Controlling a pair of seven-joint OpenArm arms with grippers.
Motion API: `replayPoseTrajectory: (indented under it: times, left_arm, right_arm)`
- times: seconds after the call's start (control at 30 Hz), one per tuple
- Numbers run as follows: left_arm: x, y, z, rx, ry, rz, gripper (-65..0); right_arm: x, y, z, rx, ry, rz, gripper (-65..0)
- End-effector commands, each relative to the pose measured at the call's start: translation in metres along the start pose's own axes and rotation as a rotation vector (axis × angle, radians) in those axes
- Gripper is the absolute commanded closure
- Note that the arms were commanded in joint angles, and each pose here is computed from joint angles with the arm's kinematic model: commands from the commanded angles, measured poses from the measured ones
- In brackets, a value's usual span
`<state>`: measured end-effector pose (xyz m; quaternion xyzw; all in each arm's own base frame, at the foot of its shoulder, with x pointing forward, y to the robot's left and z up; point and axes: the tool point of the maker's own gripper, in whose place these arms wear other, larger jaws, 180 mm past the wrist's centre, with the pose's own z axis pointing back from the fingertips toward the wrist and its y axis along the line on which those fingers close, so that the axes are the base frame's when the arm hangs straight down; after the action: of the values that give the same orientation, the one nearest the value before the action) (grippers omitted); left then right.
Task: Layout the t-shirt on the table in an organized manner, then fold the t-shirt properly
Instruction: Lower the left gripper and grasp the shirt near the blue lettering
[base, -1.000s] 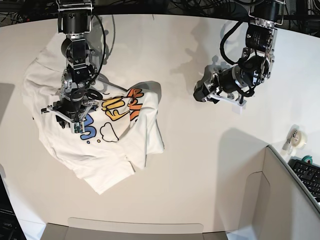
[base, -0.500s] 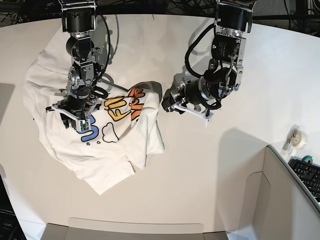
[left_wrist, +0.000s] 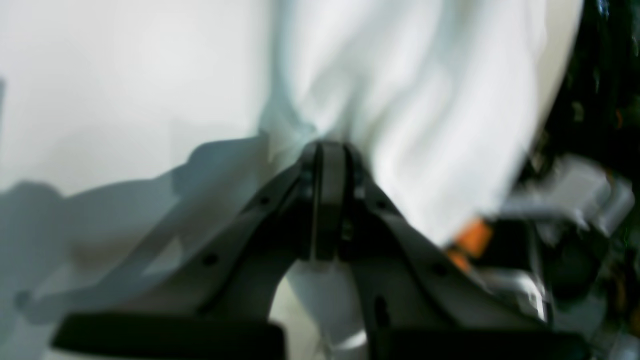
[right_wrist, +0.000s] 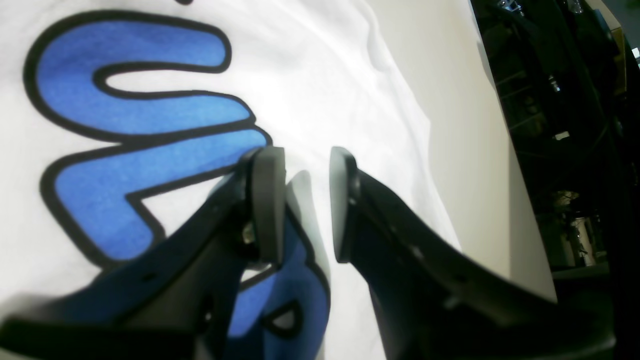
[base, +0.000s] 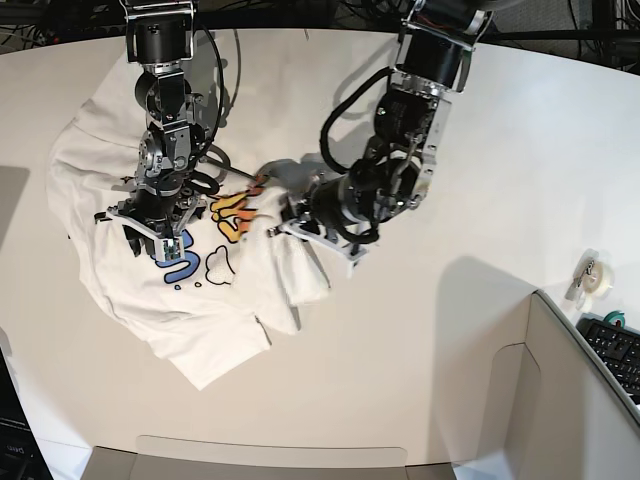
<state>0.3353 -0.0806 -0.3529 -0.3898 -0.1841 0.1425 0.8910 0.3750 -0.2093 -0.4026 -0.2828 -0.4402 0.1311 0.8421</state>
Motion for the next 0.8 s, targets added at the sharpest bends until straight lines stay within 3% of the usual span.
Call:
replayPoseTrajectory:
  times: [0.0, 0.27, 0.4, 0.53, 0.77]
  left_arm:
    - [0.003, -0.045, -0.001, -0.100, 0.000, -0.039, -0.7]
    - [-0.024, -0.111, -0.013, -0.173, 0.059, -0.262, -0.7]
    - [-0.021, -0.117, -0.009, -0.190, 0.043, -0.267, -0.7]
    - [0.009, -0.126, 0.019, -0.237, -0.057, -0.264, -2.1]
    - [0.075, -0.084, 0.051, -0.209, -0.213, -0.168, -17.3]
  right_arm:
    - [-0.019, 0.026, 0.005, 0.102, 0.084, -0.004, -16.0]
    - [-0.019, 0.026, 0.005, 0.103, 0.085, -0.004, -16.0]
    - [-0.021, 0.026, 0.004, 0.119, 0.092, -0.049, -16.0]
    - [-0.024, 0.024, 0.003, 0.126, 0.096, -0.073, -16.0]
    - [-0.023, 0.025, 0.003, 0.127, 0.097, -0.075, -16.0]
